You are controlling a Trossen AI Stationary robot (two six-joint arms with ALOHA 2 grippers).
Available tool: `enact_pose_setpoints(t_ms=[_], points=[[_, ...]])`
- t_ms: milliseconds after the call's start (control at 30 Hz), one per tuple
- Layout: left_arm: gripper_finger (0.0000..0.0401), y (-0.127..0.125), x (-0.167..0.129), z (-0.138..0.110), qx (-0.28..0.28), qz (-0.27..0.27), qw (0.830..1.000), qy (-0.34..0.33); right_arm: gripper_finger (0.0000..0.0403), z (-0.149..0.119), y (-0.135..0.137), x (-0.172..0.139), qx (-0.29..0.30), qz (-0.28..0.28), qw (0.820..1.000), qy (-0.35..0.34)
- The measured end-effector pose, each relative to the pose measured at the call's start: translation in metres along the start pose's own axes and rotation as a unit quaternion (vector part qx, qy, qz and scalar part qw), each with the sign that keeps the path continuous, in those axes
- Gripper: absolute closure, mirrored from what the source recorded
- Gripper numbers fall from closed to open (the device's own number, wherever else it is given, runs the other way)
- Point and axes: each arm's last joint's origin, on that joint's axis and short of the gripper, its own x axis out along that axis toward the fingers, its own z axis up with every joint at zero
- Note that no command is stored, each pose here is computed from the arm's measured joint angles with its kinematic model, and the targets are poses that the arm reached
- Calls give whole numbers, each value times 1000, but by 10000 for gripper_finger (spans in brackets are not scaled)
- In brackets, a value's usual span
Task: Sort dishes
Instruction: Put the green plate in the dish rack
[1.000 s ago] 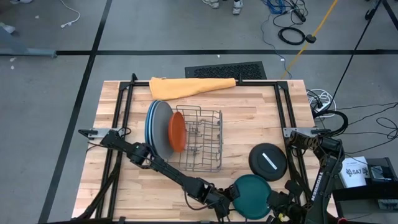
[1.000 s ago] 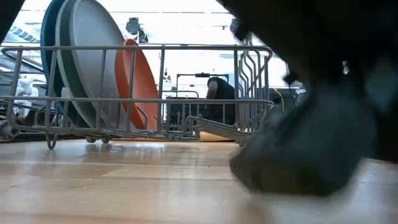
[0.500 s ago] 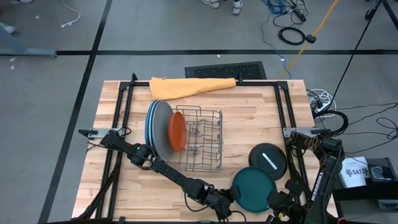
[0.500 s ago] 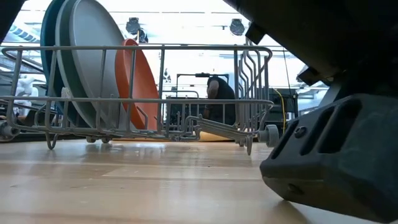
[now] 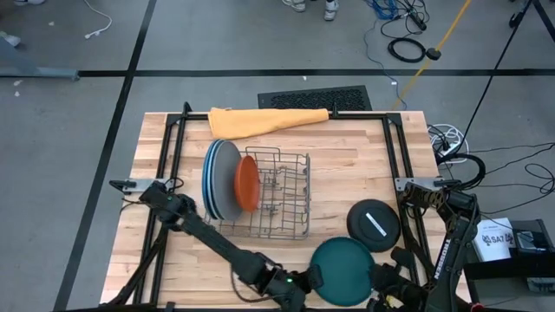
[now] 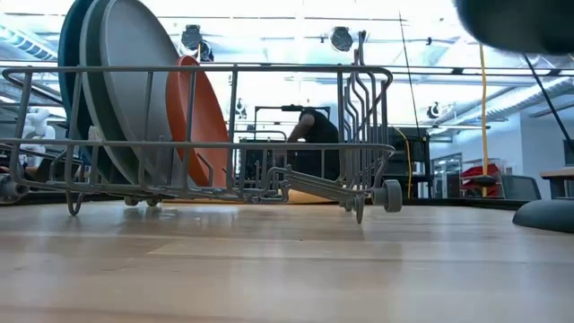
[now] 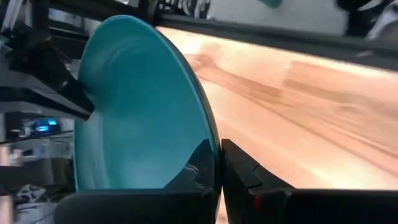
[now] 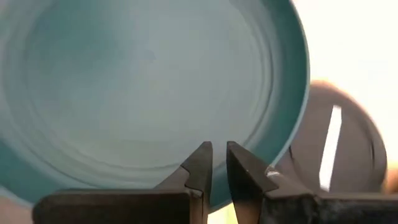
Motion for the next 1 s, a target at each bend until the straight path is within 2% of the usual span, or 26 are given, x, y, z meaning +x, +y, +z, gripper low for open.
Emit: enact_pose_setpoints(t_ms=[133, 300, 400, 500, 633, 767, 833, 1000], points=[[399, 18, -54, 3, -7, -22, 1000, 4, 362, 18, 3, -18, -47, 40, 990, -128], [401, 44, -119, -14, -49, -70, 996, 2, 362, 50, 6, -49, -127, 56, 947, -289], [401, 62, -155, -31, -110, -96, 989, -12, 359, 68, 5, -66, -152, 46, 925, -345], [401, 70, -176, -45, -158, -140, 977, -27, 333, 88, 4, -78, -198, 31, 915, -351], [401, 75, -194, -58, -185, -192, 962, -52, 263, 117, 7, -90, -237, 33, 907, -347], [401, 78, -204, -72, -202, -251, 944, -71, 188, 155, 14, -85, -256, 77, 913, -310], [401, 82, -206, -81, -214, -268, 936, -80, 165, 173, 18, -76, -268, 110, 913, -286], [401, 88, -219, -99, -233, -292, 924, -85, 157, 209, 18, -54, -280, 190, 913, -228]])
